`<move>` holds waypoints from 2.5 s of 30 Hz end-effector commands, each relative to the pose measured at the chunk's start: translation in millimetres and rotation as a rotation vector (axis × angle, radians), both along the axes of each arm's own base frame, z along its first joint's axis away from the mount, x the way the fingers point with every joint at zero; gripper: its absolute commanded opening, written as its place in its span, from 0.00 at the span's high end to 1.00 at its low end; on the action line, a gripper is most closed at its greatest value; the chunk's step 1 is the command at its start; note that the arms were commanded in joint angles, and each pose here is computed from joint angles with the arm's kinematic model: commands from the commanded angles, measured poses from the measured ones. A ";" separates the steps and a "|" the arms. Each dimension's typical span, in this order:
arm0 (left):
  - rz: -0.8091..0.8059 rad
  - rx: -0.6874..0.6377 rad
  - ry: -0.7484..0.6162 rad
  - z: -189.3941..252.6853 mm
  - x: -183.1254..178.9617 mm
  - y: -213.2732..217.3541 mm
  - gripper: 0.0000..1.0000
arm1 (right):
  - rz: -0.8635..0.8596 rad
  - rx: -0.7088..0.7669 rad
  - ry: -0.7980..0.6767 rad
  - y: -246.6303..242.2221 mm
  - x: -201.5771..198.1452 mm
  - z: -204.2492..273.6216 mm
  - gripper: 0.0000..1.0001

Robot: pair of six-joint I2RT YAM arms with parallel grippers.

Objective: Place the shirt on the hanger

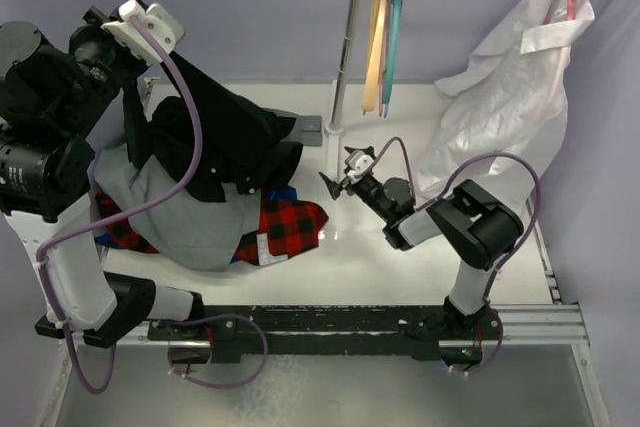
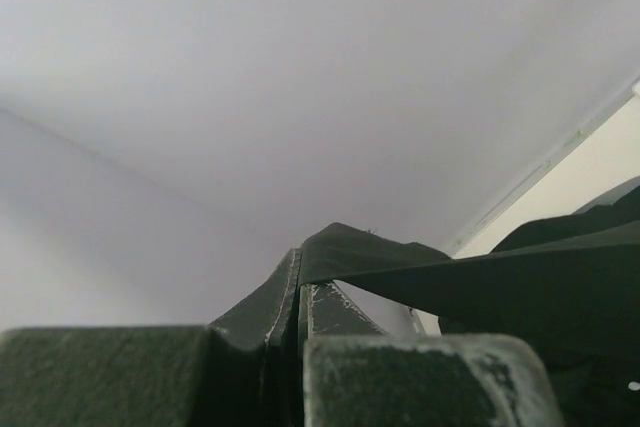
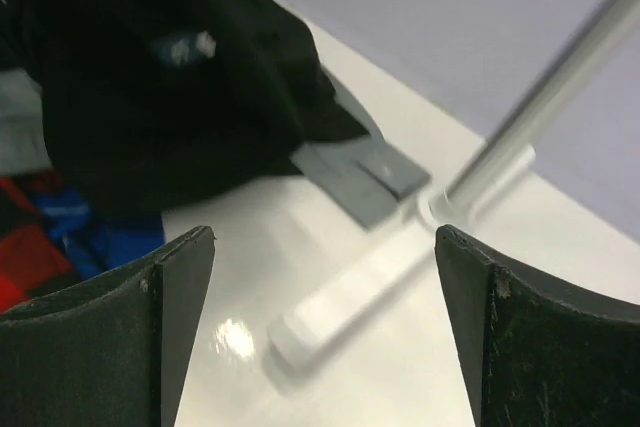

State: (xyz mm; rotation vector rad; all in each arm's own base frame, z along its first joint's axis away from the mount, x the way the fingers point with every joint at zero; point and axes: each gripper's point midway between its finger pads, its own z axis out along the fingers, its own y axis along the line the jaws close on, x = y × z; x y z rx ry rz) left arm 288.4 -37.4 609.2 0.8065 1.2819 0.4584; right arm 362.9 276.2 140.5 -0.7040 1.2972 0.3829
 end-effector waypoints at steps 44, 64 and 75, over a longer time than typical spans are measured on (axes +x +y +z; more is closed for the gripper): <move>0.320 0.103 -0.318 74.1 -54.5 63.5 1.00 | 0.380 0.028 -0.371 110.0 -54.3 142.0 1.00; 0.705 -0.082 -0.848 182.2 -170.5 130.7 1.00 | 0.271 0.203 -0.416 44.1 -137.8 499.2 1.00; 0.627 -0.057 -0.680 149.7 -113.7 115.9 1.00 | 0.254 0.297 -0.273 13.4 -153.9 520.4 1.00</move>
